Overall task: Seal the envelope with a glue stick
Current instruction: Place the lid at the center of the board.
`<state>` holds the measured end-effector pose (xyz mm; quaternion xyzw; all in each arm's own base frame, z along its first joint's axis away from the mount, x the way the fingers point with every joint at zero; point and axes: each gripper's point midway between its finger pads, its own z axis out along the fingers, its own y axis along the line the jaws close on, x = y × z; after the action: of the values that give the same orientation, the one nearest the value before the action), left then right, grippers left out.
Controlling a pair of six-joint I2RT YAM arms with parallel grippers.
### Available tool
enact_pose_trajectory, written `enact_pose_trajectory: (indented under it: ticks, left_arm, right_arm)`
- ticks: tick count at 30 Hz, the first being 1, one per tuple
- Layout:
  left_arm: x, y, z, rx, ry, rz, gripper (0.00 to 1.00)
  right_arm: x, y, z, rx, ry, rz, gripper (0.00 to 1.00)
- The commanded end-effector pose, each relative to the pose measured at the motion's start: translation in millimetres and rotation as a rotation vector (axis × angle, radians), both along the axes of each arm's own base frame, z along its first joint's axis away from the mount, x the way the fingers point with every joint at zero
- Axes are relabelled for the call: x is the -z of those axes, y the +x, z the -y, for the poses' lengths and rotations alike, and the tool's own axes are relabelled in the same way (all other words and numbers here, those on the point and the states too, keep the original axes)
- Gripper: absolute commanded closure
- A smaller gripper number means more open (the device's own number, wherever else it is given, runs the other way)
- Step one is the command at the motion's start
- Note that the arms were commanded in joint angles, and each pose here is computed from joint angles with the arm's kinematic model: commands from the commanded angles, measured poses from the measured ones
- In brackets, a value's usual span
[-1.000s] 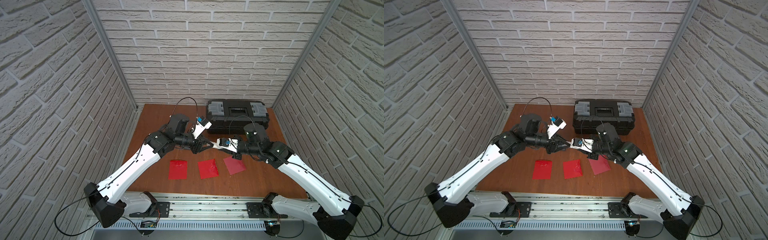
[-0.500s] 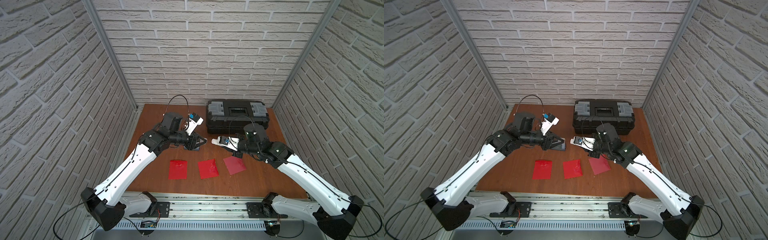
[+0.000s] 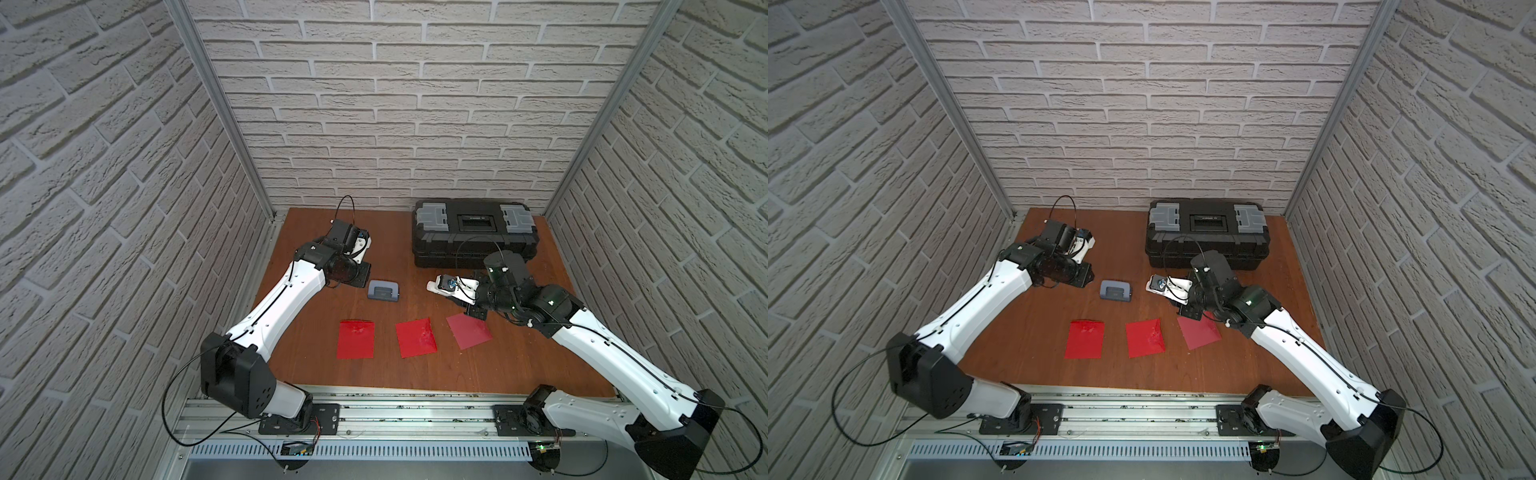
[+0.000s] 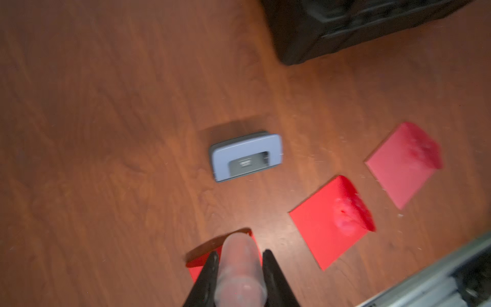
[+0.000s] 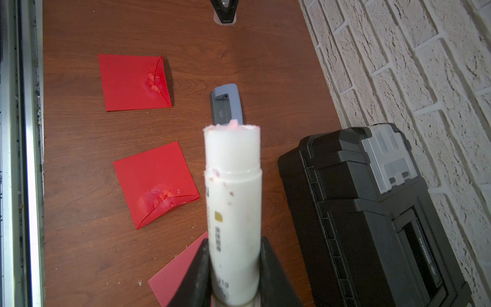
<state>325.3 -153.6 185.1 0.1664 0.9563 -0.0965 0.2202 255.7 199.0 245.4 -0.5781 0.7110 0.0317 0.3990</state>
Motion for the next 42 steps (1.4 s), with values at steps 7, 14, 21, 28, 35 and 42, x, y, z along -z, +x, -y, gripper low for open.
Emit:
enact_pose_trajectory:
  ticks: [7,14,21,28,35,42]
  left_arm:
    - [88,26,-37,-0.100,0.214,-0.175,0.88]
    - [122,38,-38,-0.095,0.241,-0.249,0.82]
    - [141,43,-40,-0.100,0.221,-0.290,0.76]
    - [153,42,-41,-0.104,0.222,-0.309,0.72]
    - [150,43,-41,-0.106,0.216,-0.297,0.59]
    - [122,47,-41,-0.118,0.193,-0.234,0.51]
  right_arm:
    - [-1,1,-2,0.002,0.007,0.002,0.97]
    - [2,0,1,0.008,-0.009,-0.001,0.97]
    - [3,0,2,0.010,-0.011,0.001,0.97]
    - [3,0,2,0.012,-0.009,-0.001,0.97]
    - [1,0,0,0.012,0.007,-0.005,0.97]
    - [-13,3,-6,0.050,0.094,0.002,0.97]
